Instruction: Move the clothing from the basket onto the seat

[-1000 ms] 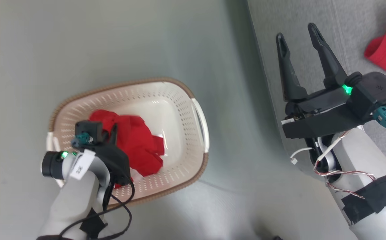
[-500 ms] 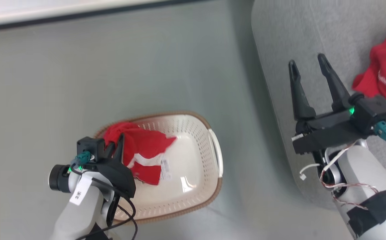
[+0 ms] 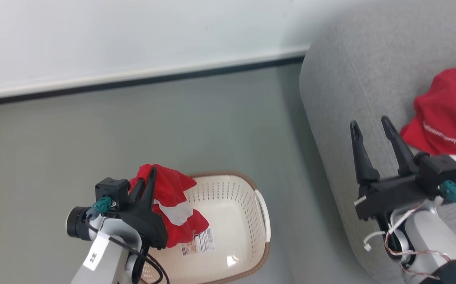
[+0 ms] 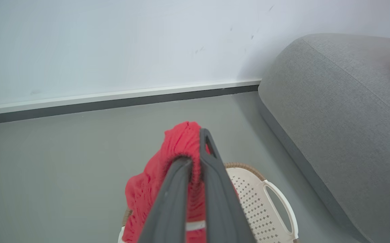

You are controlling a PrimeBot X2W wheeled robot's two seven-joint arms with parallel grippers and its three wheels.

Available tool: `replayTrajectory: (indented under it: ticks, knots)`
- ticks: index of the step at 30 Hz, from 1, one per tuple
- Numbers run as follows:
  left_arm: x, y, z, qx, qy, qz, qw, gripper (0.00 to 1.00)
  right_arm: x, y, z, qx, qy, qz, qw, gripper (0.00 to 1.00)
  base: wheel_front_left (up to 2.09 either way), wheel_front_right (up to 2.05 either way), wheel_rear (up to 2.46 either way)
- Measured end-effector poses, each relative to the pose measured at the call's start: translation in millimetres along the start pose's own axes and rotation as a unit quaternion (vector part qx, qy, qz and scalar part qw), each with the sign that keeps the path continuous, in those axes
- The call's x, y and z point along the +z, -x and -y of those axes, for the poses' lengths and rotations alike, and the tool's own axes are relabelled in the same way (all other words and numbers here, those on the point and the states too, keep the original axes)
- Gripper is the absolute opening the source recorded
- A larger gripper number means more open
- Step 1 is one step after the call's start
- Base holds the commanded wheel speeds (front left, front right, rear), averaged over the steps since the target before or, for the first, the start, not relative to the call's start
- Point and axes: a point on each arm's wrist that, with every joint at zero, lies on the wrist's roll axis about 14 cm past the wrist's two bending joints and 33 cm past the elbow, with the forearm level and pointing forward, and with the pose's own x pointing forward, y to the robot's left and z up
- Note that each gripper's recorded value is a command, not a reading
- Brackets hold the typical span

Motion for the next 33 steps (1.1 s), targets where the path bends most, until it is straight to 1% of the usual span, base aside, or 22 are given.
replayTrajectory:
  ticks: [7,13,19,28,33]
  knots:
    - [36,13,12,-0.014,-0.006,0.054,0.998,0.00,9,15,-2,0.003,0.004,0.007,1.000,1.00,0.00,0.00,0.00]
    - [72,25,23,-0.025,-0.012,0.109,0.994,0.00,16,25,-4,0.006,0.008,0.010,1.000,1.00,0.00,0.00,0.00]
    - [105,40,34,-0.035,-0.016,0.161,0.986,0.00,19,34,-6,0.005,0.002,0.008,1.000,1.00,0.00,0.00,0.00]
    - [155,62,46,-0.044,-0.023,0.240,0.970,0.00,18,49,-10,0.008,-0.002,0.000,1.000,1.00,0.00,0.00,0.00]
    - [170,74,57,-0.056,-0.025,0.267,0.962,0.00,14,58,-12,0.010,-0.004,-0.009,1.000,1.00,0.00,0.00,0.00]
